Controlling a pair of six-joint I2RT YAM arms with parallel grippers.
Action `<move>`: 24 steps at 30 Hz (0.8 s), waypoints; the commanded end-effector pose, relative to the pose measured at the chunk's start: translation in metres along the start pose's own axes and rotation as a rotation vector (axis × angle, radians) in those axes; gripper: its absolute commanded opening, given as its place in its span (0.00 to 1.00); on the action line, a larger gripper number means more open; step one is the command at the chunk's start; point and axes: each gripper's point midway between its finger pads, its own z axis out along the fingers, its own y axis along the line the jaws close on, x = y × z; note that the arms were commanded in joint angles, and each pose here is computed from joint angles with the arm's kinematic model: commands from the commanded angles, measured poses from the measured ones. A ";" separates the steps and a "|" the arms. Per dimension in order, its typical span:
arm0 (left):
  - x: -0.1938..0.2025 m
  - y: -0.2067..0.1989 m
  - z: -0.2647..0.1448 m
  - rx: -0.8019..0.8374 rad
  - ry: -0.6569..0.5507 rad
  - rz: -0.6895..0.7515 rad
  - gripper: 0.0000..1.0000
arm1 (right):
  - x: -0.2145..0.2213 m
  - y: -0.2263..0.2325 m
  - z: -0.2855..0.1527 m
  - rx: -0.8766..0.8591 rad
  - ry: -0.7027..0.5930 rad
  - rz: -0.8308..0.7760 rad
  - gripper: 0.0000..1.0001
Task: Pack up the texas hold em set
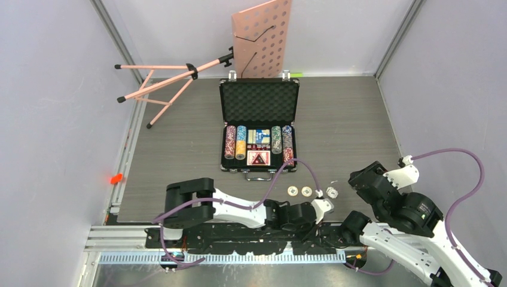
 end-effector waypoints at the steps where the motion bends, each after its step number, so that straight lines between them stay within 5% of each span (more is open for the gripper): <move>1: -0.015 -0.024 0.011 0.095 -0.022 0.001 0.00 | -0.014 0.003 -0.002 -0.002 -0.054 0.027 0.63; 8: -0.001 0.000 0.026 0.015 0.012 -0.066 0.00 | -0.015 0.007 -0.002 -0.010 -0.058 0.029 0.63; 17: -0.020 0.083 -0.011 -0.369 -0.036 -0.019 0.00 | -0.012 0.007 -0.001 -0.004 -0.050 0.023 0.63; 24: -0.043 0.083 -0.041 -0.381 -0.110 0.004 0.00 | -0.003 0.012 0.003 -0.013 -0.021 0.002 0.62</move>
